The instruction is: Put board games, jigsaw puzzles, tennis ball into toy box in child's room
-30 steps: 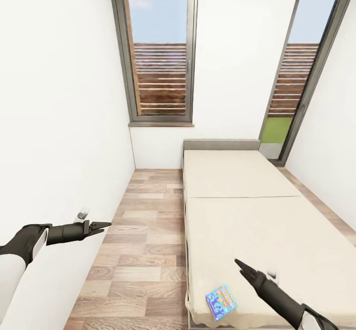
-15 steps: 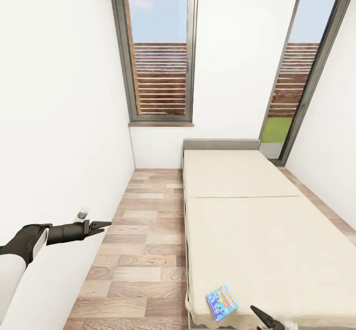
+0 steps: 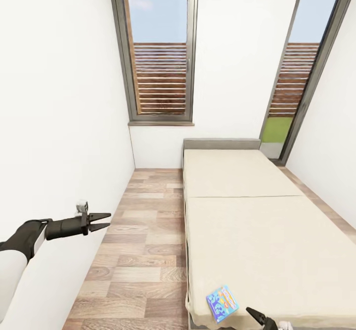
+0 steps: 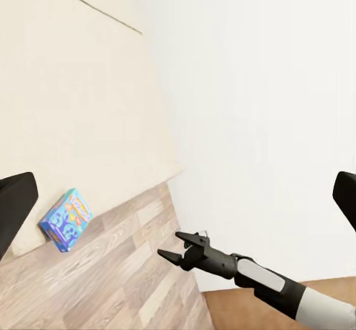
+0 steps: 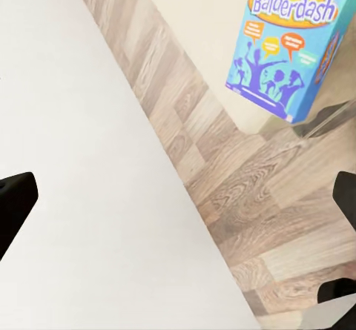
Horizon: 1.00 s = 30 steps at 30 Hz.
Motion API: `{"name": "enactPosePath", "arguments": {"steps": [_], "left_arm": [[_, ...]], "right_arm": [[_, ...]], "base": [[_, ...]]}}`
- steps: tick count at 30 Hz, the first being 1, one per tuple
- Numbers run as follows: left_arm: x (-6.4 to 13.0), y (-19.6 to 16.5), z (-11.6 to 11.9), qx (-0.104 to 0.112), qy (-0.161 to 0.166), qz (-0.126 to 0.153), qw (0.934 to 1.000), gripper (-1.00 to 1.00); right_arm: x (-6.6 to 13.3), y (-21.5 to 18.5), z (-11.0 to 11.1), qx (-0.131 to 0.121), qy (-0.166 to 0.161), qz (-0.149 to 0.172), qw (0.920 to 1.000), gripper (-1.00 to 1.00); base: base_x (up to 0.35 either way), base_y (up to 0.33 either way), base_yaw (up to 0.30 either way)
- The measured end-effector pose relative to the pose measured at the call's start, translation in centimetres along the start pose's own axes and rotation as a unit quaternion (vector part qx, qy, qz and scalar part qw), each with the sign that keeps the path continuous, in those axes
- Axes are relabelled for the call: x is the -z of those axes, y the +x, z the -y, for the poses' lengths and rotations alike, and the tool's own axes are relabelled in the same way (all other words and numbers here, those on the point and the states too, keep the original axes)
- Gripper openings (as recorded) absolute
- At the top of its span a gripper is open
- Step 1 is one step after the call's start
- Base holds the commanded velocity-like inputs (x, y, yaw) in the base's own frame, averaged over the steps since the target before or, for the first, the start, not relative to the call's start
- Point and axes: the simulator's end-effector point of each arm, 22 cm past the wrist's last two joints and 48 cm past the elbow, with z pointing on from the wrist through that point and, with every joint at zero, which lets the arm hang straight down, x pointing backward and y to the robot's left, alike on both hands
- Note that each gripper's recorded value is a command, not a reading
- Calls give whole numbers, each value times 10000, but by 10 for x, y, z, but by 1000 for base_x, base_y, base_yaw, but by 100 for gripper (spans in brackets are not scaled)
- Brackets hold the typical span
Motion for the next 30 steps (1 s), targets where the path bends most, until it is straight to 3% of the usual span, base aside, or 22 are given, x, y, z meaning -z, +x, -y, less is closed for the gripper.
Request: {"name": "enactPosePath", "arguments": {"steps": [6, 11, 15, 21, 30], "left_arm": [[-7, -3, 1, -88, 32, -20, 10000, 100], [-13, -2, 0, -109, 71, -28, 9999, 100], [-20, 0, 3, -109, 127, -62, 9998, 100], [-22, 1, 3, -110, 142, -72, 9998, 100], [-29, 3, -4, -112, 173, -86, 9998, 100]], "right_arm": [[-7, -14, -10, -176, -153, 53, 9997, 100], [-17, -36, -41, -597, -540, 157, 9966, 100], [-22, -43, -55, -658, -684, 172, 9953, 100], [-23, -44, -58, -696, -708, 158, 9949, 100], [-34, -23, -61, -1075, -798, -305, 9905, 100]], "base": [[0, 0, 0], [0, 0, 0], [0, 0, 0], [0, 0, 0], [0, 0, 0]]}}
